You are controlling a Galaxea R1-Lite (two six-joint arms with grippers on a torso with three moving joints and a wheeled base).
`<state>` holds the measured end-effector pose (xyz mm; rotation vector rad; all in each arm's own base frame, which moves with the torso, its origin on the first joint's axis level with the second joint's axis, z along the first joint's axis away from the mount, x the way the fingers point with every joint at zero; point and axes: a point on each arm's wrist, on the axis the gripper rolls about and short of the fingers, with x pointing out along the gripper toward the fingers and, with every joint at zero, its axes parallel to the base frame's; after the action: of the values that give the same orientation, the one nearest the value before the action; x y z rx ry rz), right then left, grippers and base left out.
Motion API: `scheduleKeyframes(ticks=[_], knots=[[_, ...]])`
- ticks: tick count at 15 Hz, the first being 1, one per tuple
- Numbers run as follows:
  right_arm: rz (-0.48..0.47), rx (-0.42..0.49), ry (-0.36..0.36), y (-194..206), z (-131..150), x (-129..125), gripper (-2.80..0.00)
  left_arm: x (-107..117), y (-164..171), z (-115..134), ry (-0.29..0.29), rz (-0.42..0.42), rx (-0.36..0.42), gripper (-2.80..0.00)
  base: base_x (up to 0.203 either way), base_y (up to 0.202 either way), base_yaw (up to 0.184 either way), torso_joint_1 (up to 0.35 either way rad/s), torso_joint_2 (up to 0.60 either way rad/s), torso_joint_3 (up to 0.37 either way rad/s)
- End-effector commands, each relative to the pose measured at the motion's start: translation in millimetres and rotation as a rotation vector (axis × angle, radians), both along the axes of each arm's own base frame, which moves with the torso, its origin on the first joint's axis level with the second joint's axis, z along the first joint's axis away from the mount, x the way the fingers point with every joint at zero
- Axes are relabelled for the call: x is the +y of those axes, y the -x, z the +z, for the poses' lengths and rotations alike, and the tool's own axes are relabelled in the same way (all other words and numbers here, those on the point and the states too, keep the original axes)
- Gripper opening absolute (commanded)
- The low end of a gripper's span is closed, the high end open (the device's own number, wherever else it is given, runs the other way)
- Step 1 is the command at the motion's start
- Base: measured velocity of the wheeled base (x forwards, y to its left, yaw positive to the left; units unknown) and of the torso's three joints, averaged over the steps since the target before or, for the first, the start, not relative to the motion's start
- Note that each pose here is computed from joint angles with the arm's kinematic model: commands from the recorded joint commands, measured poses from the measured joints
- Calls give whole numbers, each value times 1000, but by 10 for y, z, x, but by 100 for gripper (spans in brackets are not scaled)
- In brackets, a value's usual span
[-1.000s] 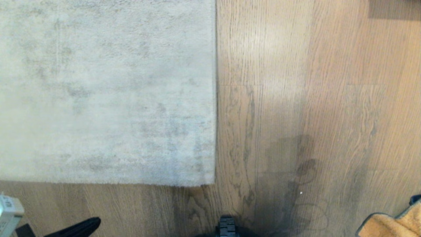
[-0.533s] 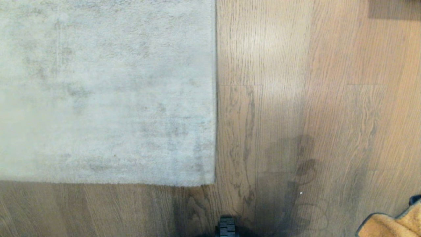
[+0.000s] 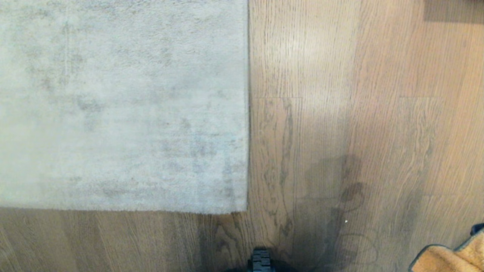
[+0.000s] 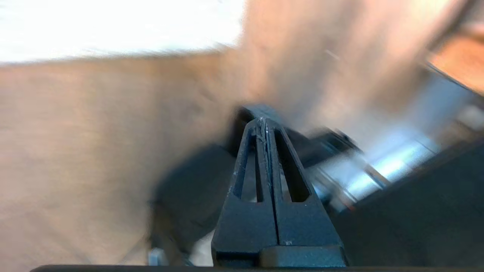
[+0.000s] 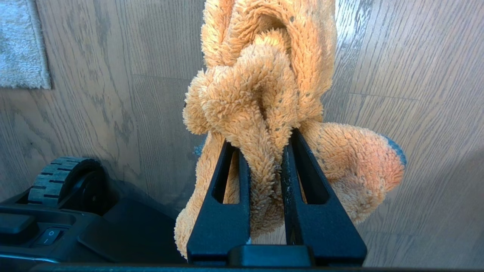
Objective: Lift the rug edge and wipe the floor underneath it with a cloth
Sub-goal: Put down the rag
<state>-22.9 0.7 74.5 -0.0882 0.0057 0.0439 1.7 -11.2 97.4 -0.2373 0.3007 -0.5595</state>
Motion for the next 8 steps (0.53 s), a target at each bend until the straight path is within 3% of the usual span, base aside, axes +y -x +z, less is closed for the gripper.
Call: scheduleKeyframes(ticks=[1,5,8], knots=[[1,2,1,-1,0,0,-280,24,40,-2,-16,104,-55,-280,0,0,0,0,0,0],[1,2,1,-1,0,0,-280,81,4,-40,-58,377,-93,-280,0,0,0,0,0,0],[1,2,1,-1,0,0,-280,99,65,-110,-65,510,-105,-280,0,0,0,0,0,0]])
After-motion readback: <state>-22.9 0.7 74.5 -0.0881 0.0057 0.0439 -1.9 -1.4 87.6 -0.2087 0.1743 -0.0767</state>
